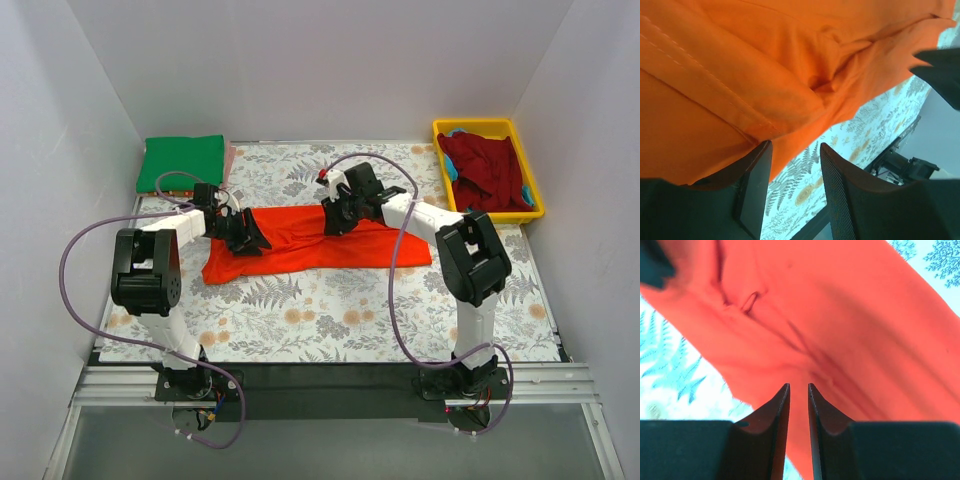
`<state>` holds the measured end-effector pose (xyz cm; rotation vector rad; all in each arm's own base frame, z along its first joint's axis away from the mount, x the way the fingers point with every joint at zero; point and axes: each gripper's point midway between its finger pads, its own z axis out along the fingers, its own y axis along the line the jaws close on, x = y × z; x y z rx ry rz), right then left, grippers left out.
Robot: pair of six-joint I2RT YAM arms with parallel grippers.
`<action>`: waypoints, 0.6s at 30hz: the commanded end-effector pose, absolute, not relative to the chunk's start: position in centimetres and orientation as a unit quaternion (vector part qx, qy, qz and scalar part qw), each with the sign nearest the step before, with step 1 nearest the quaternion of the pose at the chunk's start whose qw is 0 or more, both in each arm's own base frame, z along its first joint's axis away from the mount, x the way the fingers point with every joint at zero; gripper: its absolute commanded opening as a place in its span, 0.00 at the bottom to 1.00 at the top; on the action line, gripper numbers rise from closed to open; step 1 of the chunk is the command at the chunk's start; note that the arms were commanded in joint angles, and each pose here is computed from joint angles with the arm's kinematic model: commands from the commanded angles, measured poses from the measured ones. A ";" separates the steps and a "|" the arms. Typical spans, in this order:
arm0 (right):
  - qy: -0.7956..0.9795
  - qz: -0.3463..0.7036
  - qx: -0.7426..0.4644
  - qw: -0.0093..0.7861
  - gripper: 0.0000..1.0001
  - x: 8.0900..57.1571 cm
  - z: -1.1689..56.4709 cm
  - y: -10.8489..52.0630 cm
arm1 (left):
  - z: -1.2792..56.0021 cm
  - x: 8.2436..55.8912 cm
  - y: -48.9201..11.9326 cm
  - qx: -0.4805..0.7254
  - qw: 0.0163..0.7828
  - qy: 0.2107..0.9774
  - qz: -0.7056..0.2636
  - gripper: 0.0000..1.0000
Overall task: Fold and stack the t-shirts
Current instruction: Fold the tshirt
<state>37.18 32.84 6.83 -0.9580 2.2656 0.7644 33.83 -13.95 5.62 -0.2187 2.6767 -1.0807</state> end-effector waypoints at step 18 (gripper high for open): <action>0.866 0.256 -0.342 0.259 0.27 35.1 7.5 24.1 | 4.2 34.6 -12.2 -0.089 0.139 0.942 -0.291 0.32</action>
